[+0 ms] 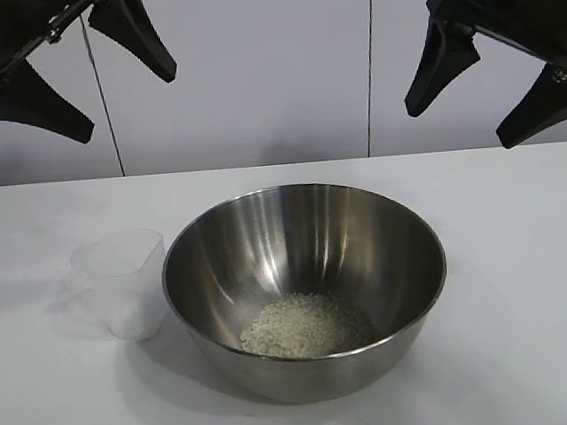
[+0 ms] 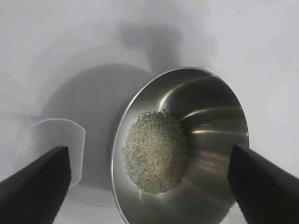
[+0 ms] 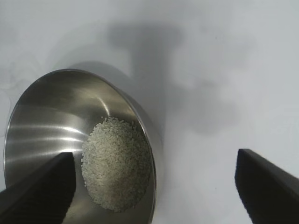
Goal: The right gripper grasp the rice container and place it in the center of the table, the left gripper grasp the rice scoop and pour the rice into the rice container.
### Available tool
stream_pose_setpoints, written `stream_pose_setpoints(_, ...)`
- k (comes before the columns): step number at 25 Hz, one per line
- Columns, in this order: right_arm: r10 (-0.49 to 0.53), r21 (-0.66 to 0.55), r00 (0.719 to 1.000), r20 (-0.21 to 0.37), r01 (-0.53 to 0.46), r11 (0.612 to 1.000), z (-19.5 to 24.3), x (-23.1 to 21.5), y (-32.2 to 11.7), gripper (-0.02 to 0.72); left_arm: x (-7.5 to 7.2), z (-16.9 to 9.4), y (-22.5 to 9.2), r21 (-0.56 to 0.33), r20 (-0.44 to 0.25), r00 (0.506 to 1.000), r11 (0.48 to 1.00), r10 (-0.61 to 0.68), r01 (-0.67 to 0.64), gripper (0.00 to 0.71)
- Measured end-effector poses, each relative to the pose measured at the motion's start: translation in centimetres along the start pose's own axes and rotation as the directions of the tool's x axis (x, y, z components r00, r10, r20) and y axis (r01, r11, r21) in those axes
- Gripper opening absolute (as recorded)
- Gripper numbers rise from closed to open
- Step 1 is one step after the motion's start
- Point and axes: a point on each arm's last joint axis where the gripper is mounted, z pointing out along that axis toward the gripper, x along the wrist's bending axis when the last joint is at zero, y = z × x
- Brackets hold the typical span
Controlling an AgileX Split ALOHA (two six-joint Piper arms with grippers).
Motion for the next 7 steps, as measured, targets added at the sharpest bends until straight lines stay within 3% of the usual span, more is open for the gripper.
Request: stream_pose_setpoints(7, 0.0, -0.003, 1.0, 0.001, 0.0, 1.0, 0.0, -0.01, 0.03, 0.638, 0.01, 0.0, 0.01, -0.001, -0.001, 1.0, 1.0, 0.0, 0.0, 0.657)
